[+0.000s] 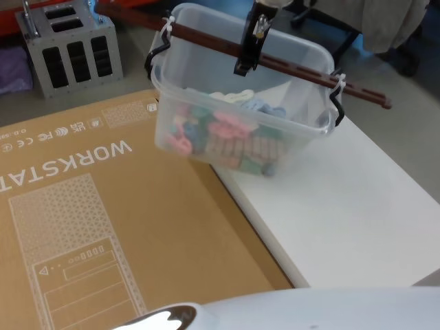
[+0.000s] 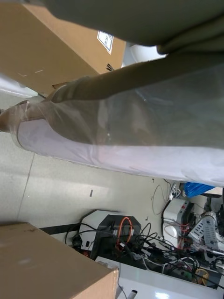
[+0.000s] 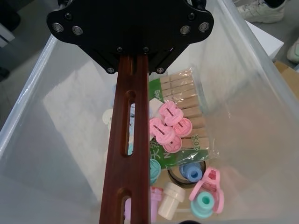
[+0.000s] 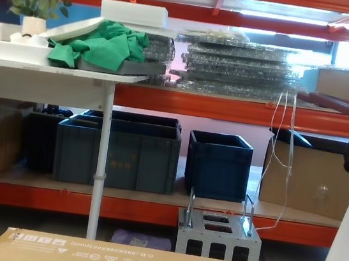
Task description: Use one hand to grasp the basket and place it at the designated location.
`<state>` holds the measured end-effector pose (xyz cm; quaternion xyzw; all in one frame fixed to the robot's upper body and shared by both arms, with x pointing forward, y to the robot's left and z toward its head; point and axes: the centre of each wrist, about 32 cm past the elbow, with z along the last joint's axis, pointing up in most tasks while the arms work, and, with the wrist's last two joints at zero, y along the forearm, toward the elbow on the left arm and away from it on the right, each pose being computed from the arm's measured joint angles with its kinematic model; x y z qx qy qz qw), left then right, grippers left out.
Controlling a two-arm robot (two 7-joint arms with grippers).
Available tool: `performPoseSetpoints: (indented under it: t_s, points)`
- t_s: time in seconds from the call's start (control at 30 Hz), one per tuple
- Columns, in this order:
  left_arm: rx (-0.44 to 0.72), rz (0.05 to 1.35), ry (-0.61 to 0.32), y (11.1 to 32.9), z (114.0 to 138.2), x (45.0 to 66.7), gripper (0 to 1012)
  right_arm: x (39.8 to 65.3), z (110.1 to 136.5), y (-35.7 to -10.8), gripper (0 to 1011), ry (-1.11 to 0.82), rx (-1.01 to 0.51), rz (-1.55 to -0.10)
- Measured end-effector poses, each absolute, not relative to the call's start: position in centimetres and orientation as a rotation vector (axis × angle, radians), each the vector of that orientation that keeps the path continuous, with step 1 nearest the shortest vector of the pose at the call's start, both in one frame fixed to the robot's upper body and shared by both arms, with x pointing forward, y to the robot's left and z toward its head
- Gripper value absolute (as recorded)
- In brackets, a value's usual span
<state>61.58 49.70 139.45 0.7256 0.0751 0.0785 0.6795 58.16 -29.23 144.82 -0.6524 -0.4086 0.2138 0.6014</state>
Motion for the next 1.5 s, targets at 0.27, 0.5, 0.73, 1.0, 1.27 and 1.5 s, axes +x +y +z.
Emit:
performPoseSetpoints:
  t_s: [0.27,0.5,0.73,1.0,1.27,1.5]
  points:
    - [1.629,0.176,0.169,49.7,139.4,61.6,0,57.1,144.4,-27.7,0,-1.007,-1.493,0.557]
    - [1.629,0.176,0.169,49.7,139.4,61.6,0,55.8,144.1,-25.8,0,-1.081,-1.465,0.626]
    - [1.629,0.176,0.169,49.7,139.4,61.6,0,54.9,143.4,-24.4,0,-1.139,-1.441,0.689]
    - [1.629,0.176,0.169,49.7,139.4,61.6,0,54.5,142.9,-23.4,0,-1.169,-1.427,0.727]
    - [1.629,0.176,0.169,49.7,139.4,61.6,0,53.9,142.5,-22.3,0,-1.205,-1.41,0.763]
    - [1.629,0.176,0.169,49.7,139.4,61.6,0,53.3,141.7,-21.1,0,-1.249,-1.402,0.819]
